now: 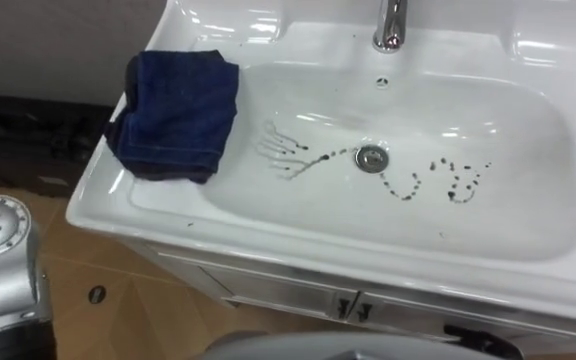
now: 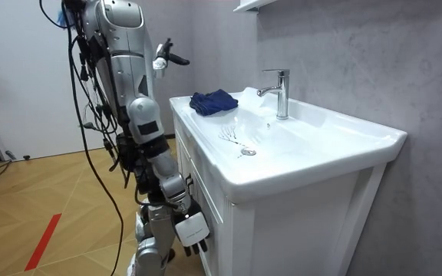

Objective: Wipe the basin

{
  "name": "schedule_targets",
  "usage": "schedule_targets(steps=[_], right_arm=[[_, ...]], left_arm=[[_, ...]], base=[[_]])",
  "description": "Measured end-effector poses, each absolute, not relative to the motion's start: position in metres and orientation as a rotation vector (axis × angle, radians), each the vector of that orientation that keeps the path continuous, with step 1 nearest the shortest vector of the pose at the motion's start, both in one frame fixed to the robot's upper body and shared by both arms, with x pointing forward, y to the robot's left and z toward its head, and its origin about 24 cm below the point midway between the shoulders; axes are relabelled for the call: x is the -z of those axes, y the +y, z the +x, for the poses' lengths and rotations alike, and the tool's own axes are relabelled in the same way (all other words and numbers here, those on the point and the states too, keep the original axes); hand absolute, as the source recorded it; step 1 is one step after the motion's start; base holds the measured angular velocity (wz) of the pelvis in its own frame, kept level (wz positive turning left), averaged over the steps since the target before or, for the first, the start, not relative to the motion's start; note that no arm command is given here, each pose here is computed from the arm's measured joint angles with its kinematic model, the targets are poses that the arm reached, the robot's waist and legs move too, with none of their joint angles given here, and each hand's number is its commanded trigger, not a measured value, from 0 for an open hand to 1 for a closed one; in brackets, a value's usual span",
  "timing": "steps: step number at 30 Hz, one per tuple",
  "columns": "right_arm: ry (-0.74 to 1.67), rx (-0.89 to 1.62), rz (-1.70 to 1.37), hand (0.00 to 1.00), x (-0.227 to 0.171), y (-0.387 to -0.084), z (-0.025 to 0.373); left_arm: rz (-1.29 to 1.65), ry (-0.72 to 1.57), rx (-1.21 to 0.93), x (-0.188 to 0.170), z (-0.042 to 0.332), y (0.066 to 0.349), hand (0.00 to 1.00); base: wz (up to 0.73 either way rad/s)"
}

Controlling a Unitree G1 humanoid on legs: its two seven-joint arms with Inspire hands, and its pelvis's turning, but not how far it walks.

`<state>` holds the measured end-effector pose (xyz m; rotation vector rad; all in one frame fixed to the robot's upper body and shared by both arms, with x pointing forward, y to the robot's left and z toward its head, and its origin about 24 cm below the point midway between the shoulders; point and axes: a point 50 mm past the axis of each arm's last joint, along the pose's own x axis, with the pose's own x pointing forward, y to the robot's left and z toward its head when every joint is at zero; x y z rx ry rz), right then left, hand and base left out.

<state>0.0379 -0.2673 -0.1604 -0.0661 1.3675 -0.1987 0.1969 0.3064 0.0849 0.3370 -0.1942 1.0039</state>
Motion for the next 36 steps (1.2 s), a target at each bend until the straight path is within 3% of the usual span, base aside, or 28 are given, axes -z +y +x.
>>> schedule_targets(steps=[17, 36], right_arm=[[1.357, 0.173, -0.035, 0.00, 0.161, -0.263, 0.044], [1.350, 0.140, -0.020, 0.00, 0.165, -0.250, 0.048]], left_arm=[[0.405, -0.080, -0.582, -0.052, 0.218, 0.241, 0.00], [0.596, 0.019, -0.365, -0.026, 0.221, 0.220, 0.00]], base=[[-0.07], [-0.01]])
